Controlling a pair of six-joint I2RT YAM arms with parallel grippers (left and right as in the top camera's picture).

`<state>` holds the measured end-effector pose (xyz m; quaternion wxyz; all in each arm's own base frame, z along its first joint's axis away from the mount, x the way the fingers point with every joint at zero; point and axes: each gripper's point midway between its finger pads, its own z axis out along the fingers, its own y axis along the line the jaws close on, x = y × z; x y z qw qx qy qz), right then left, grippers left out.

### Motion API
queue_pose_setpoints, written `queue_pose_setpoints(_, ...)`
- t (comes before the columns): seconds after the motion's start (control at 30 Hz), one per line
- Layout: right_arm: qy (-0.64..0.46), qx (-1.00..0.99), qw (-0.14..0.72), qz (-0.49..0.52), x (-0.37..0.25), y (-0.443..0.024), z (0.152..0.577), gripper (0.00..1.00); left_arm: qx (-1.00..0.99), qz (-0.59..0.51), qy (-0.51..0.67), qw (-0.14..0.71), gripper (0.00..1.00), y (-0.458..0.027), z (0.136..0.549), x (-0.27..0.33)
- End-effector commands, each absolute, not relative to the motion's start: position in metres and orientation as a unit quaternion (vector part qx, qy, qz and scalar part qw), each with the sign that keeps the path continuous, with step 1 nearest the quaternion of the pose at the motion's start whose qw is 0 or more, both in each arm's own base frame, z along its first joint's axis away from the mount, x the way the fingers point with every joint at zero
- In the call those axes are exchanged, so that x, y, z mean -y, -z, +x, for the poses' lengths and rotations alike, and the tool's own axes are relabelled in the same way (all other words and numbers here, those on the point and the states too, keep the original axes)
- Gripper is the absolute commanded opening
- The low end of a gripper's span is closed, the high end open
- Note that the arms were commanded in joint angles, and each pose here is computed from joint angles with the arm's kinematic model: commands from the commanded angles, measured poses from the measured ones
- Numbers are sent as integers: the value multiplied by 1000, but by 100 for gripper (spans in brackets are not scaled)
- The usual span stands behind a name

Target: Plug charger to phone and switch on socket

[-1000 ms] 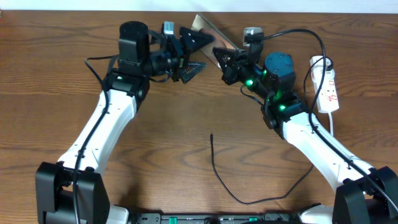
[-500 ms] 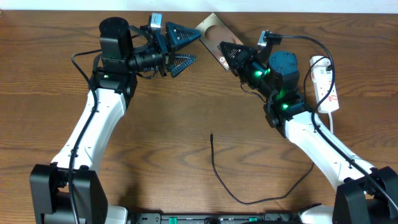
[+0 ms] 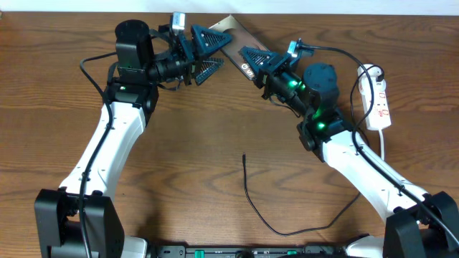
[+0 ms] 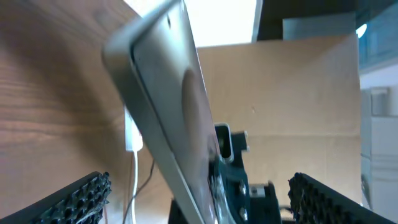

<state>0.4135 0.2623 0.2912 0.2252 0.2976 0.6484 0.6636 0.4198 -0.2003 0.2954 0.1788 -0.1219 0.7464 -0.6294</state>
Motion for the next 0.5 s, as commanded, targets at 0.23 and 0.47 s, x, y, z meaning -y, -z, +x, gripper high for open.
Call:
queue_pose_setpoints(0.23,-690,-627,186,311,-290,-306,398,1,-744,-176,588,262,93,-297,446,180)
queue_pose_setpoints(0.47,-692,-620,177,325,-311,-306,385,1,-734,-220,601,228,93,-296,445,185)
